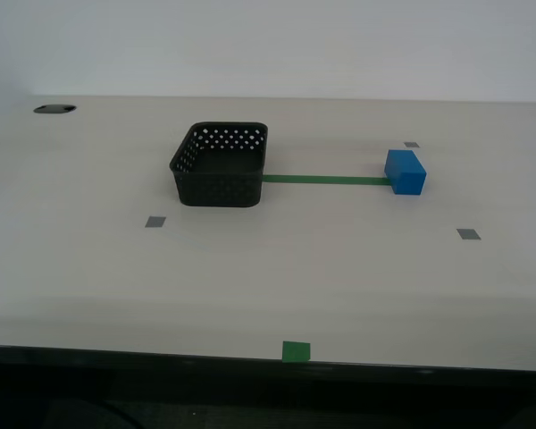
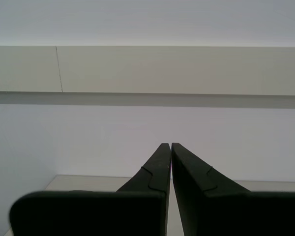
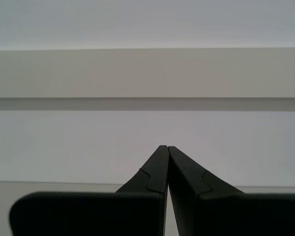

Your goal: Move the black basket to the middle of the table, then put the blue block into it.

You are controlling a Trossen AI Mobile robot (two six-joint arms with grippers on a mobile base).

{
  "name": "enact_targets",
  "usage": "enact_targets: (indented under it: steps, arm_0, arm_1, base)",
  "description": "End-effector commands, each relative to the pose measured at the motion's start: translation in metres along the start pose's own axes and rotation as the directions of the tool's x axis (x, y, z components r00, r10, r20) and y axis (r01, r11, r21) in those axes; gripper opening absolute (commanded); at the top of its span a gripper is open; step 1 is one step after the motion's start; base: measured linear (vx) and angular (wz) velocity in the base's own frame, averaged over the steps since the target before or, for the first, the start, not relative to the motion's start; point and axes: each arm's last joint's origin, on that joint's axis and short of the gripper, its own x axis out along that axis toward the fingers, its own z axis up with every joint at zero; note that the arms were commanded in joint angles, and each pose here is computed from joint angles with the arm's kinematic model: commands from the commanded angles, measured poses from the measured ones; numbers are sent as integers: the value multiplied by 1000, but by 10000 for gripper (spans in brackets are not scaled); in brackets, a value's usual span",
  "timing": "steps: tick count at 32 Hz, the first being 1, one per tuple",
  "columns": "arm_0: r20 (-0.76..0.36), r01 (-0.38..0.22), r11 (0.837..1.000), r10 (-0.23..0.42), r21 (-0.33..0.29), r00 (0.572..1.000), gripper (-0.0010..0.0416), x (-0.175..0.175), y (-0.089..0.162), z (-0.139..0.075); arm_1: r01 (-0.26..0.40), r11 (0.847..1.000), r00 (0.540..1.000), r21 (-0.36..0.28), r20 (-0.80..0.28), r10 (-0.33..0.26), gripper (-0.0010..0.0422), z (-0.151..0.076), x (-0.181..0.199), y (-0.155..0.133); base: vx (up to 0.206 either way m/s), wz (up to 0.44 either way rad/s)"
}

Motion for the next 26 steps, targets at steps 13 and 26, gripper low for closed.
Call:
enact_targets:
  steps: [13,26]
  arm_0:
    - [4,0,1000,0,0,1000,0,0,0,1]
    - [4,0,1000,0,0,1000,0,0,0,1]
  arm_1:
    - [0,1000,1000,-1,4,0,0,0,0,0]
    - [0,1000,1000,-1,4,0,0,0,0,0]
  base:
    - [0,0]
    - [0,0]
